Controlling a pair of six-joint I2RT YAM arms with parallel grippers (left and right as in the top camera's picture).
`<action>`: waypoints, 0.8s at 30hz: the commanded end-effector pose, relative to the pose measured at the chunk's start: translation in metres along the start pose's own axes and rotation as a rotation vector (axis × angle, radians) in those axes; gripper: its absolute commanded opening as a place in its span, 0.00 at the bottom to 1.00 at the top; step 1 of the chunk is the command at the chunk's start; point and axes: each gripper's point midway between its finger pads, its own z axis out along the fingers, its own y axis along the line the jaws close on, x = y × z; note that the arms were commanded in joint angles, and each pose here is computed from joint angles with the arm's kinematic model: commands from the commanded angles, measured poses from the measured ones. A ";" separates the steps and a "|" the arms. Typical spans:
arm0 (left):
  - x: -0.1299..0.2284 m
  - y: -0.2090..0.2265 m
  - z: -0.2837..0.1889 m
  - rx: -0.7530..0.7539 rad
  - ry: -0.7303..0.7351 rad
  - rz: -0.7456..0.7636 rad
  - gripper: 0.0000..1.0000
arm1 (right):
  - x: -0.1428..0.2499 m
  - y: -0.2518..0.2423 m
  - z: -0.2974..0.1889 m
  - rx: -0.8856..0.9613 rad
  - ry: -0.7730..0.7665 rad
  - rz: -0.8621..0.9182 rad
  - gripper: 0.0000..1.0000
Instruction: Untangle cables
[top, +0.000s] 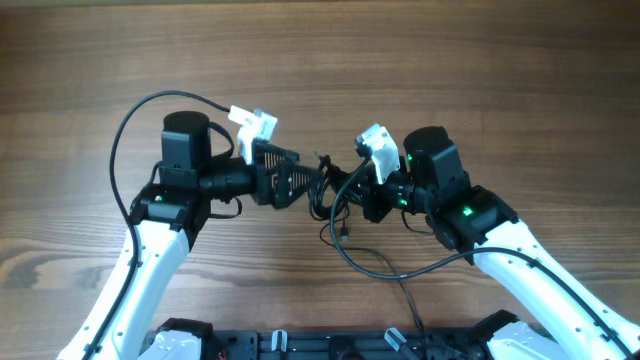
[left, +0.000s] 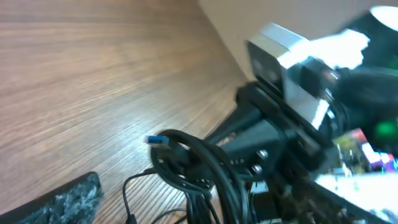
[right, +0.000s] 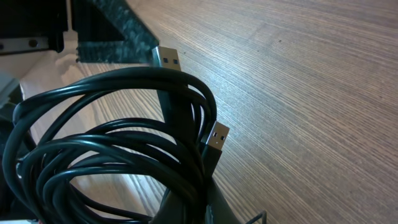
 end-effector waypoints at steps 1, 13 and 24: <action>-0.008 0.012 -0.002 -0.092 -0.035 -0.075 0.89 | -0.001 -0.001 0.001 -0.006 0.002 -0.025 0.05; 0.001 0.014 0.014 -0.171 -0.011 -0.063 0.87 | 0.000 -0.001 0.001 -0.007 0.006 -0.023 0.05; -0.001 0.035 0.021 -0.300 -0.034 -0.082 0.77 | 0.012 -0.002 0.001 -0.003 0.051 -0.016 0.05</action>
